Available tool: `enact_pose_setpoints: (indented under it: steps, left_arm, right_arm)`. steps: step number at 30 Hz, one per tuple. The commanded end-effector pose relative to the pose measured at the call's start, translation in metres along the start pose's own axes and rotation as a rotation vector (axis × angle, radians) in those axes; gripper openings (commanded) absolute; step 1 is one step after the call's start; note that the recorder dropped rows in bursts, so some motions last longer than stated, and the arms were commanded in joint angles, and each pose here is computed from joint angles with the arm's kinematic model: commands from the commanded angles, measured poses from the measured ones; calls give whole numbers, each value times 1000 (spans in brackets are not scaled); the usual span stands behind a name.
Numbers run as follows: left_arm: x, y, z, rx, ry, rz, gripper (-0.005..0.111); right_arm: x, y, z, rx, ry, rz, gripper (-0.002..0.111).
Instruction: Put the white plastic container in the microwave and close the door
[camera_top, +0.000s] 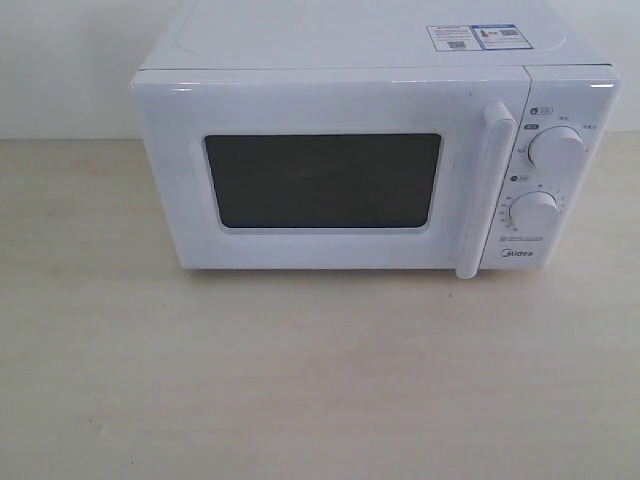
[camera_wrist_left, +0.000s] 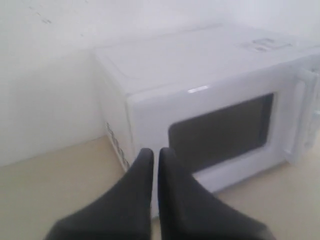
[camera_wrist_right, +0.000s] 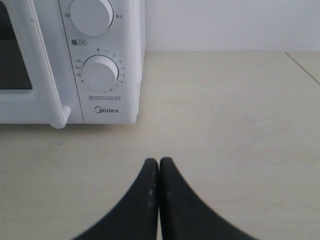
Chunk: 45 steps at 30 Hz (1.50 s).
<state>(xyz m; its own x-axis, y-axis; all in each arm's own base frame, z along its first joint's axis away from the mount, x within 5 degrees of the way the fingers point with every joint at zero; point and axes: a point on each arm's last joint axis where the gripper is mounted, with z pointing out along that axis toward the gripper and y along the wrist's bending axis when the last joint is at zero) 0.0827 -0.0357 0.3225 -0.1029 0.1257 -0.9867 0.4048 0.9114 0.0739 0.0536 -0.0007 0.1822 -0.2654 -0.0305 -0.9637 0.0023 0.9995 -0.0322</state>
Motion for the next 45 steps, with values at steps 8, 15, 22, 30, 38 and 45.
enact_pose_setpoints:
  steps: [8,15,22,30,38,45]
  left_arm:
    - [19,-2,-48,-227,-204,18,4]
    - [28,-5,-43,-124,-248,-600,4]
    - [40,5,-39,-253,-217,-321,4]
    - [78,10,-28,-338,-99,-42,4]
    - [123,7,-21,-332,-32,-102,4]
    - [138,6,-18,-324,31,-173,4]
  right_arm:
    - [0,0,0,1,-8,1,0]
    - [0,0,0,1,-8,3,0]
    - [0,0,0,1,-8,3,0]
    - [0,0,0,1,-8,3,0]
    - [0,0,0,1,-8,3,0]
    - [0,0,0,1,-8,3,0]
